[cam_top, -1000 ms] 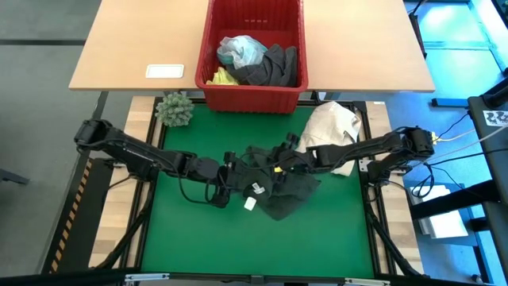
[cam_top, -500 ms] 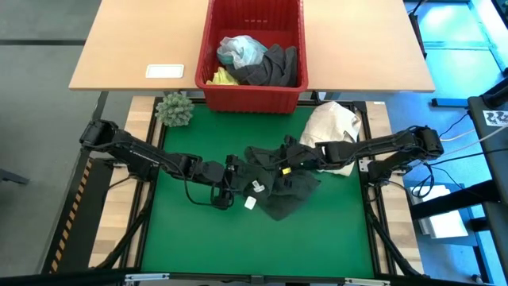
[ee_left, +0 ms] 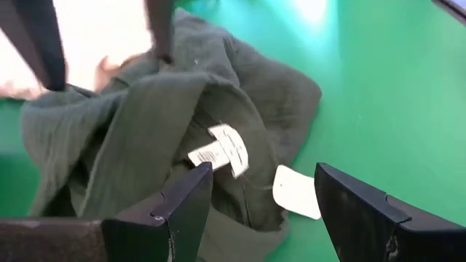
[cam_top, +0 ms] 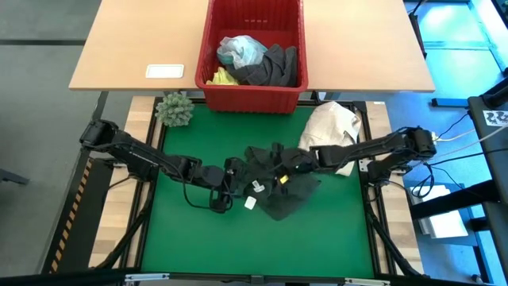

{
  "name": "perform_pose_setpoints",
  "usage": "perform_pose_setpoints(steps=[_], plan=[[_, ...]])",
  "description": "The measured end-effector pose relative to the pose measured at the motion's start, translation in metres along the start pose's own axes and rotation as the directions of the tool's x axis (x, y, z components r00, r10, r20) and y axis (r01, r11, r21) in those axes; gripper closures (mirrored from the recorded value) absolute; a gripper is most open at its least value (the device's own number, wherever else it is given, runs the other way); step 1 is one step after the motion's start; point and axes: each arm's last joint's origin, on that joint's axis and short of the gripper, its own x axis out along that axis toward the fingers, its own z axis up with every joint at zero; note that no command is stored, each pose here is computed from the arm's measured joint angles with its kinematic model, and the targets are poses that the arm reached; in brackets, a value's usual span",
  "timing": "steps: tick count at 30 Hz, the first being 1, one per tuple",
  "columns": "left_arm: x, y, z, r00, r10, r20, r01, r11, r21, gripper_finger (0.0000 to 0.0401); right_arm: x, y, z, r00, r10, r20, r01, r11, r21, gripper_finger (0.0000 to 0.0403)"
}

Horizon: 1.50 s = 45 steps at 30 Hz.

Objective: Fold Laundry from Bin
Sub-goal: Fold the dark green polo

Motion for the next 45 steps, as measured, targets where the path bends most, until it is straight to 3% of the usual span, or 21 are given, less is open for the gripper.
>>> perform_pose_setpoints(steps=[8, 36, 45], plan=[[0.0, -0.001, -0.004, 0.999, -0.001, -0.038, 0.0, 0.999, -0.037, 0.0166, 0.019, 0.018, -0.009, 0.999, 0.001, -0.033, -0.005, 0.993, -0.114, 0.0169], [0.0, 0.0, -0.006, 0.998, 0.029, -0.06, -0.034, 0.995, -0.093, 0.0166, 0.035, 0.02, -0.025, 0.993, 0.002, -0.12, -0.017, 0.993, -0.119, 0.0169], [0.013, -0.003, -0.015, 0.992, 0.037, -0.12, -0.049, 0.993, -0.103, 0.0166, 0.034, 0.017, -0.028, 0.98, -0.121, -0.16, 0.098, 0.984, -0.148, 0.0169]])
